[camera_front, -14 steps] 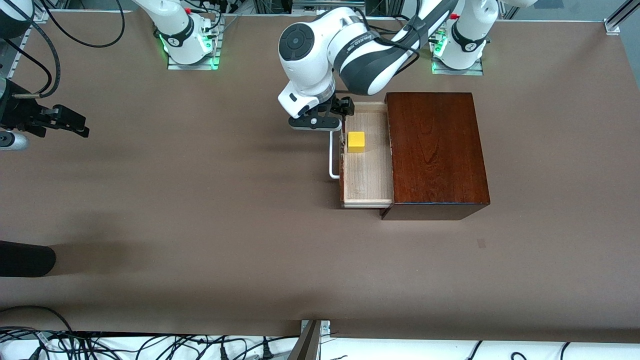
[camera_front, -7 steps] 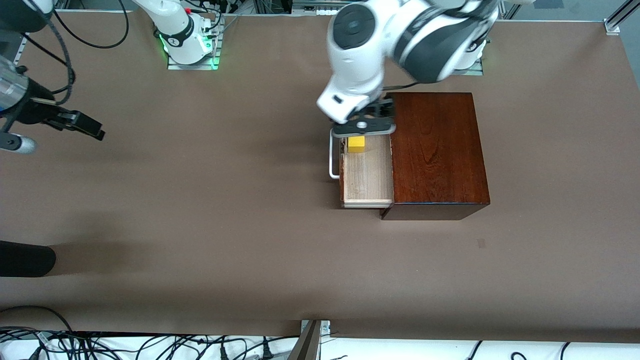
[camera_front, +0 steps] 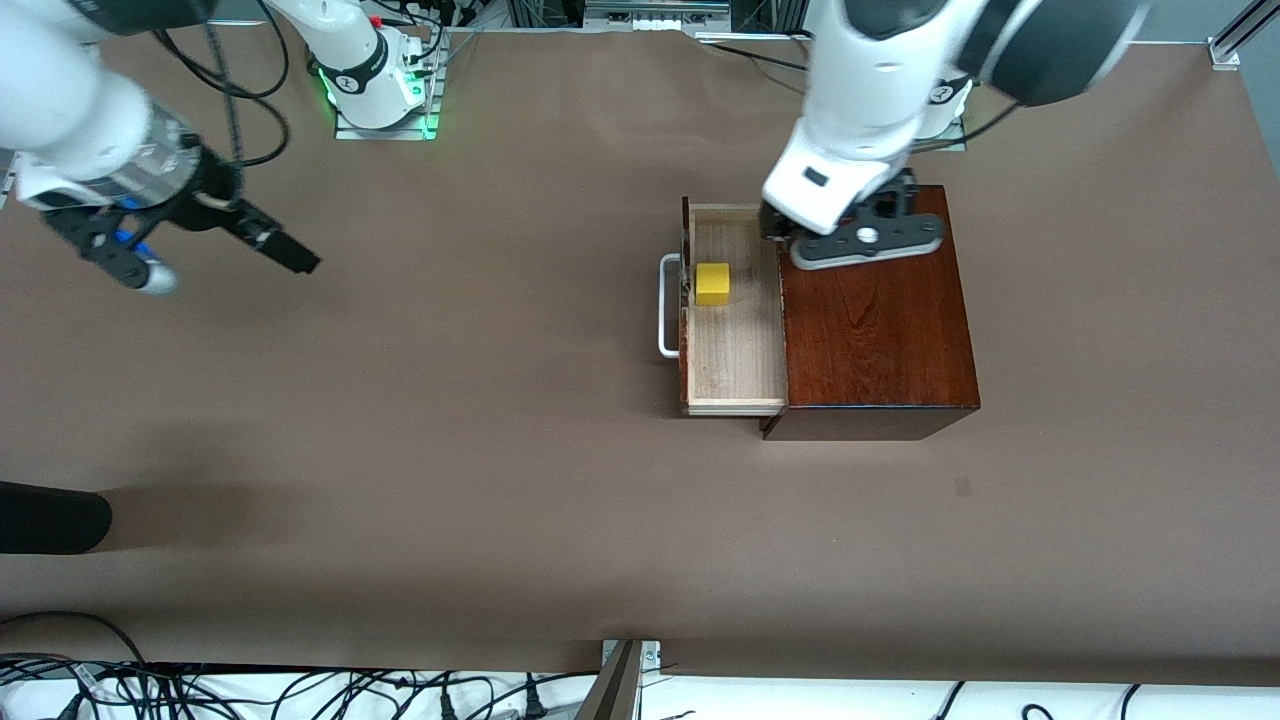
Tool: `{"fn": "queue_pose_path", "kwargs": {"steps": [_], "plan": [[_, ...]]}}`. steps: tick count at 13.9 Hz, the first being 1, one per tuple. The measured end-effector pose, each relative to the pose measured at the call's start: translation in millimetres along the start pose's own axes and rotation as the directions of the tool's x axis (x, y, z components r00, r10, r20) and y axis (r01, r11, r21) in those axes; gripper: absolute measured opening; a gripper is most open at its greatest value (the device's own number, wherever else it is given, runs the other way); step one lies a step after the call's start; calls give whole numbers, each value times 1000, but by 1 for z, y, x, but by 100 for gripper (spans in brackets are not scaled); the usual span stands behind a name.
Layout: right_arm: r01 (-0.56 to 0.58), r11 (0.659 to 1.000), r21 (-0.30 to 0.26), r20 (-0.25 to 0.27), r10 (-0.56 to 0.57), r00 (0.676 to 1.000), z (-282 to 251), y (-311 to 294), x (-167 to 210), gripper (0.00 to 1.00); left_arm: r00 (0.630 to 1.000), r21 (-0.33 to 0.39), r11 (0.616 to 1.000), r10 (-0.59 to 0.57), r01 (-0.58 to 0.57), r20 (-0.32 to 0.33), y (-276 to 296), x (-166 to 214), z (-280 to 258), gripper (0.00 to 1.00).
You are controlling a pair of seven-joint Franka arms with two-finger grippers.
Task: Open drawer, take yellow block, close drawer
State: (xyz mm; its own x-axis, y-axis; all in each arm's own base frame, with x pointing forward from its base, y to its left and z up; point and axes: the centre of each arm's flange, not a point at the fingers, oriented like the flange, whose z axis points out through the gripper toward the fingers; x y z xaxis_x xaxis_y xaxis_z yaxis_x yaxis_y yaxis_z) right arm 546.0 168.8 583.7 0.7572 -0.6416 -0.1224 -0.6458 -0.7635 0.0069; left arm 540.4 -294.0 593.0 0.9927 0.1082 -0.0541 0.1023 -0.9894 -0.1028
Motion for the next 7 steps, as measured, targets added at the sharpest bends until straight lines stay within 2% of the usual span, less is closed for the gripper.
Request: {"fn": "queue_pose_path", "kwargs": {"steps": [2, 4, 7], "plan": [[-114, 993, 8, -3, 114, 994, 8, -32, -45, 100, 1000, -37, 999, 28, -28, -1, -70, 19, -26, 100], [-239, 971, 24, -2, 239, 971, 22, -64, -90, 100, 998, -47, 997, 54, -55, -14, -146, 30, -44, 100], [-446, 893, 62, 23, 446, 895, 56, -116, -167, 100, 999, -61, 997, 51, -51, 3, -226, 27, -41, 100]]}}
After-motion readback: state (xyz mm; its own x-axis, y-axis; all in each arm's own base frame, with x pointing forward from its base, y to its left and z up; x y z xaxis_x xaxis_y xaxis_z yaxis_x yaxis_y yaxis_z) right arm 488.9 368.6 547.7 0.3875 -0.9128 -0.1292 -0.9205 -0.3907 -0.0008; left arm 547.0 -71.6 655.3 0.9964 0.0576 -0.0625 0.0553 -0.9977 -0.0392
